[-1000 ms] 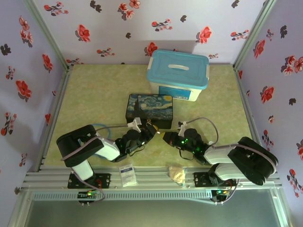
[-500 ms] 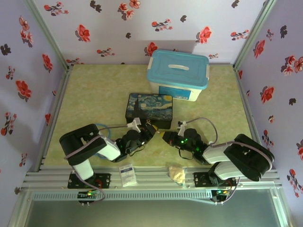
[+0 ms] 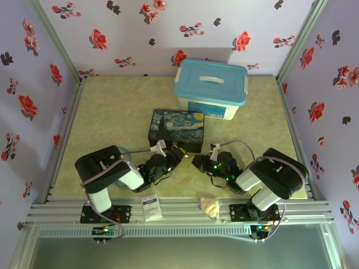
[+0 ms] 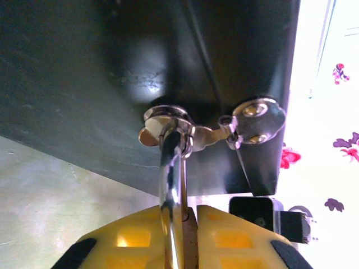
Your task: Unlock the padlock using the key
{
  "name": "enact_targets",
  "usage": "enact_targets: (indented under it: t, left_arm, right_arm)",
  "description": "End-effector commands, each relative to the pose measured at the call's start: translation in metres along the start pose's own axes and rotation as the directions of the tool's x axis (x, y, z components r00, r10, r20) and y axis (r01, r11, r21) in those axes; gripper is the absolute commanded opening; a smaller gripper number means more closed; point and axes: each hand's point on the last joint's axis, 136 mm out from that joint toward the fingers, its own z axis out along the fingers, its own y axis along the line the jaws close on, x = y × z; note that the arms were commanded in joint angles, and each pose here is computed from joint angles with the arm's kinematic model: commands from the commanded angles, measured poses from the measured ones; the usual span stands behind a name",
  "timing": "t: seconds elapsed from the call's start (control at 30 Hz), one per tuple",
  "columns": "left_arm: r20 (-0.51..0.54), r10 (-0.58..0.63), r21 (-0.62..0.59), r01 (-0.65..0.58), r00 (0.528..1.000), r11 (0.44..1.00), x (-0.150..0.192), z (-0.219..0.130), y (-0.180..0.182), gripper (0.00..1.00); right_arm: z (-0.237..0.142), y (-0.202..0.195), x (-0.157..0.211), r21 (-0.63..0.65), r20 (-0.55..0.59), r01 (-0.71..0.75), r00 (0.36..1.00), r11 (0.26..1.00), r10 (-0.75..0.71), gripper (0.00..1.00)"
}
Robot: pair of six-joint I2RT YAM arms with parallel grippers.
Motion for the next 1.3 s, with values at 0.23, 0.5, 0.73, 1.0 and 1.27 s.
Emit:
enact_targets:
  t: [0.23,0.5,0.73,1.0,1.27]
  left_arm:
    - [-0.102,-0.036,0.192,0.056,0.994,0.98,0.019,-0.003,-0.062,0.0]
    - [-0.126,-0.034,0.212,0.06,0.992,0.975,0.023,0.001,-0.071,0.0]
    - [-0.159,-0.023,0.245,0.062,0.987,0.967,0.027,-0.002,-0.083,0.0]
    - [-0.201,-0.012,0.242,0.061,0.979,0.968,0.036,-0.002,-0.081,0.0]
    - [-0.193,0.017,0.189,0.02,0.981,0.982,0.039,0.006,-0.058,0.0]
  right_arm:
    - [0.007,0.042,-0.012,-0.175,-0.03,-0.018,0.999,0.984,0.013,0.0]
    - [-0.004,0.07,-0.003,-0.269,-0.114,-0.003,0.993,0.963,-0.028,0.0]
    - [-0.017,0.048,-0.025,-0.226,-0.075,-0.038,0.997,0.973,0.022,0.0]
    - [-0.014,0.048,-0.033,-0.212,-0.092,-0.036,0.996,0.977,0.017,0.0]
    - [-0.023,0.038,-0.03,-0.113,-0.109,-0.025,0.994,0.993,0.013,0.0]
